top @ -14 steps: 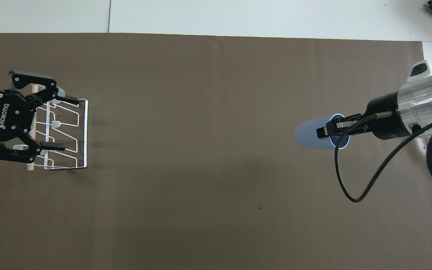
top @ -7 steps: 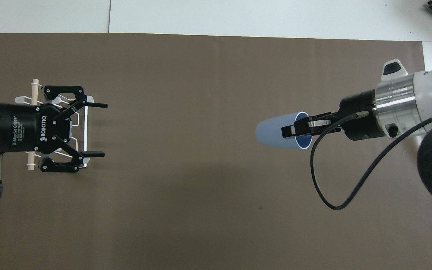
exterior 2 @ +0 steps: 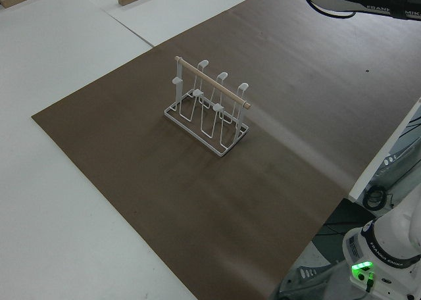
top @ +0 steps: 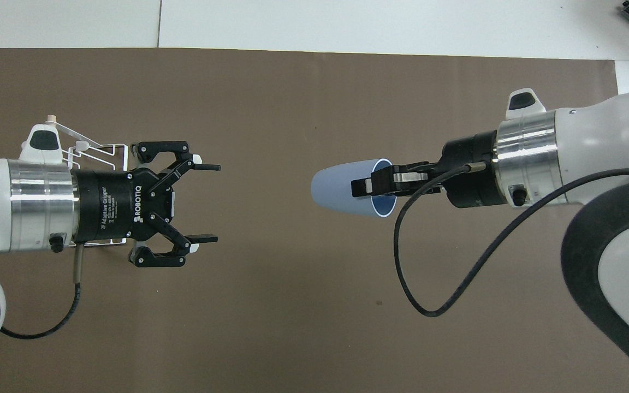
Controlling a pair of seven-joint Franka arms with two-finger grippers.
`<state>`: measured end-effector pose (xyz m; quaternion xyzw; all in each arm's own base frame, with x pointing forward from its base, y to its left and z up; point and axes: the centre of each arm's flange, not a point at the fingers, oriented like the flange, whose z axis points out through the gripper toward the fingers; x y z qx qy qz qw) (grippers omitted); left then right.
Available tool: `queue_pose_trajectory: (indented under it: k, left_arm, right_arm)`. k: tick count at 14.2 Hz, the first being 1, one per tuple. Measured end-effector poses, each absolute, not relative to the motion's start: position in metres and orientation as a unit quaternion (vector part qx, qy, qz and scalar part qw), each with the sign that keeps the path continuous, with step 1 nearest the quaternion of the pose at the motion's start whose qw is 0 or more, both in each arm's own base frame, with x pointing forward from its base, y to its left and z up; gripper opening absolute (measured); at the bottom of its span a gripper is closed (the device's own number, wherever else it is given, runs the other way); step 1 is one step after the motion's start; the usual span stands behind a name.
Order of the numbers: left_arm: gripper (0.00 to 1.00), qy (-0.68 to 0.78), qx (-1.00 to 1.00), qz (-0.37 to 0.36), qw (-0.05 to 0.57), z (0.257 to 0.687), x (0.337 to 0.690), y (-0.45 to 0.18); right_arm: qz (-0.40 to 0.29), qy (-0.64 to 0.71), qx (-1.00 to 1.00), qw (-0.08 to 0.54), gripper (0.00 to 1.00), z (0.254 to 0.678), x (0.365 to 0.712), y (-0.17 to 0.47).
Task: Hang cup on cup holder
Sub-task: 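Lift the blue cup with the right gripper while the left gripper approaches, then grasp the cup base with the left gripper while the right gripper holds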
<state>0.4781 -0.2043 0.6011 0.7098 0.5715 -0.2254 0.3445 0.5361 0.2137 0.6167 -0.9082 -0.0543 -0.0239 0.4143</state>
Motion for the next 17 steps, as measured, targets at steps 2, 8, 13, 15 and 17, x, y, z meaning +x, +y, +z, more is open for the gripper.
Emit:
queue_pose_trajectory:
  k: [2,8,13,15,17]
  left_arm:
    - [1.0,0.584,0.698,-0.222,0.35,0.599,0.475,-0.218]
    - [1.0,0.611,0.669,-0.215,0.364,0.592,0.464,-0.257]
    - [1.0,0.619,0.662,-0.205,0.37,0.586,0.469,-0.256]
    - [1.0,0.619,0.661,-0.201,0.374,0.584,0.469,-0.26]
    - [1.0,0.62,0.661,-0.201,0.373,0.582,0.47,-0.262]
  right_arm:
    - [-0.031,-0.045,-0.905,0.421,0.05,0.62,0.533,0.232]
    - [-0.051,-0.007,-0.895,0.443,0.05,0.629,0.519,0.285]
    - [-0.055,0.013,-0.893,0.447,0.05,0.629,0.514,0.301]
    - [-0.058,0.023,-0.889,0.453,0.05,0.631,0.51,0.311]
    - [-0.06,0.028,-0.886,0.459,0.05,0.63,0.507,0.318]
